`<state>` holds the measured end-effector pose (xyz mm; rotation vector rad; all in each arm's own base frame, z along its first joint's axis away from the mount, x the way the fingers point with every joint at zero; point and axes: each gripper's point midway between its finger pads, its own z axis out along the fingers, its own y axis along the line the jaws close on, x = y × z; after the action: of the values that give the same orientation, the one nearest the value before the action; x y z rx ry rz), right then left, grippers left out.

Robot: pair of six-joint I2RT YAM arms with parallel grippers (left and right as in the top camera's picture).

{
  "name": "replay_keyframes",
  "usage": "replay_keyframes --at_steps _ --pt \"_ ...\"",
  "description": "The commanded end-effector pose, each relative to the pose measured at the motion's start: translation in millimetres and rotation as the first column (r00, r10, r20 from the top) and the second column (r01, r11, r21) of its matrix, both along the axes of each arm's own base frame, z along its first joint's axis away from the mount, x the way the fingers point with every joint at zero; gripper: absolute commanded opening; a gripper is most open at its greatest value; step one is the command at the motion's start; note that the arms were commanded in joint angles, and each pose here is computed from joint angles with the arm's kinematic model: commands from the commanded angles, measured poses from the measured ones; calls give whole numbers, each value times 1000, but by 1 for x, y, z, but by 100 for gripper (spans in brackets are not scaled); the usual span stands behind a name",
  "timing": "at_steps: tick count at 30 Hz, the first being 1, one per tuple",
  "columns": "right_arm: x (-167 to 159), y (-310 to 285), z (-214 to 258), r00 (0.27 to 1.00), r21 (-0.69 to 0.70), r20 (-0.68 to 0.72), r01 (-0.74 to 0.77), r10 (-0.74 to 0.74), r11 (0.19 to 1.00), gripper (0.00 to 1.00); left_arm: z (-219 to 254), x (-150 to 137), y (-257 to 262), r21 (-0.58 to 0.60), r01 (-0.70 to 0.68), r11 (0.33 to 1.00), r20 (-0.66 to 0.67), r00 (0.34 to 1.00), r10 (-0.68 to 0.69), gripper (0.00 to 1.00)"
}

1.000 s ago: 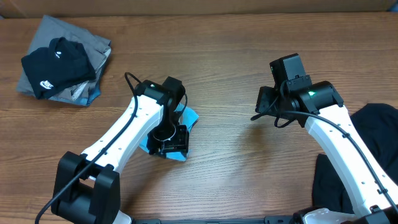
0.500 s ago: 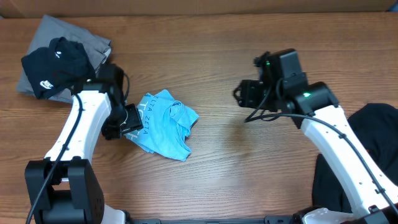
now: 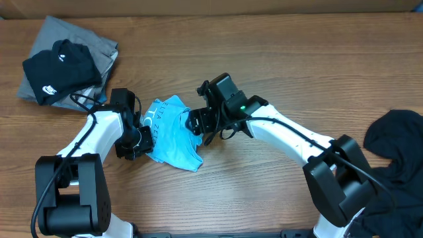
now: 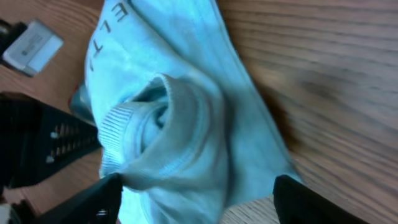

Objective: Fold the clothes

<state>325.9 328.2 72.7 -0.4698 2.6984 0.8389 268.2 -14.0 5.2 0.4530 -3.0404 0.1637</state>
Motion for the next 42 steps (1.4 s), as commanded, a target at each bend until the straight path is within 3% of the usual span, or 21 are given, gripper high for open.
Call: replay_keyframes --at_steps 1,3,5,7,8,9,11,14,16,17,19,20,21,25,28,32,35,37,39,41,42 --pt "-7 16 9 998 29 38 -53 52 998 80 -5 -4 -1 -12 24 1000 -16 1000 -24 34" --pt "-6 15 5 998 4 49 -42 42 999 76 -5 -4 -1 -12 24 1000 -16 1000 -24 34" --pt "-2 13 -3 998 -22 55 -26 27 999 61 -5 -4 -1 -12 24 1000 -16 1000 -24 34" --pt "1 11 -14 999 -47 52 -10 13 999 52 -5 -4 -1 -12 24 1000 -17 1000 -24 34" --pt "2 9 -23 999 -64 44 -7 9 998 44 -5 -4 -1 -12 24 1000 -17 1000 -24 34" --pt "2 6 -25 999 -78 40 1 2 997 29 -5 -4 -1 -12 24 1000 -17 1000 -24 34" --pt "6 -3 -22 999 -102 43 24 -19 995 13 -5 -4 -1 -12 24 1000 -17 1000 -24 35" --pt "18 -24 -3 996 -136 74 50 -41 989 5 -5 -4 -1 -12 24 1000 -17 1000 -24 35" --pt "31 -54 6 988 -214 112 132 -110 968 5 -5 -4 -1 -12 24 1000 -16 1000 -24 35" --pt "36 -69 8 982 -246 125 169 -142 954 13 -5 -4 -1 -12 24 1000 -15 1000 -24 36" --pt "38 -79 7 980 -259 116 187 -162 947 45 -5 -4 -1 -12 24 1000 -15 1000 -24 36" --pt "38 -84 6 980 -268 110 190 -166 944 57 -5 -4 -1 -12 24 1000 -16 1000 -24 36" --pt "38 -88 5 980 -275 104 194 -172 942 59 -5 -4 -1 -12 24 1000 -16 1000 -24 36" --pt "32 -91 6 984 -255 52 176 -168 951 60 -5 -4 -1 -12 24 1000 -14 1000 -24 37" --pt "12 -64 20 1000 -119 -3 12 -12 993 59 -5 -4 -1 -12 24 1000 -14 1000 -24 38" --pt "5 -42 36 998 17 -16 -63 63 998 66 -5 -4 -1 -12 24 1000 -14 1000 -24 39" --pt "-3 -28 33 995 23 3 -96 96 995 70 -5 -4 -2 -13 23 1000 -16 1000 -24 51" --pt "-7 -22 27 995 9 13 -100 100 995 64 -4 -5 -2 -18 22 1000 -21 1000 -23 52" --pt "-6 -27 8 1000 -69 13 -10 11 998 47 4 -4 0 -22 6 1000 -35 999 -7 51" --pt "-5 -31 -3 999 -107 10 35 -35 994 44 14 1 4 -22 -8 1000 -37 999 7 50" --pt "-5 -31 -10 999 -111 6 35 -35 993 49 25 8 9 -25 -23 999 -29 999 22 51"
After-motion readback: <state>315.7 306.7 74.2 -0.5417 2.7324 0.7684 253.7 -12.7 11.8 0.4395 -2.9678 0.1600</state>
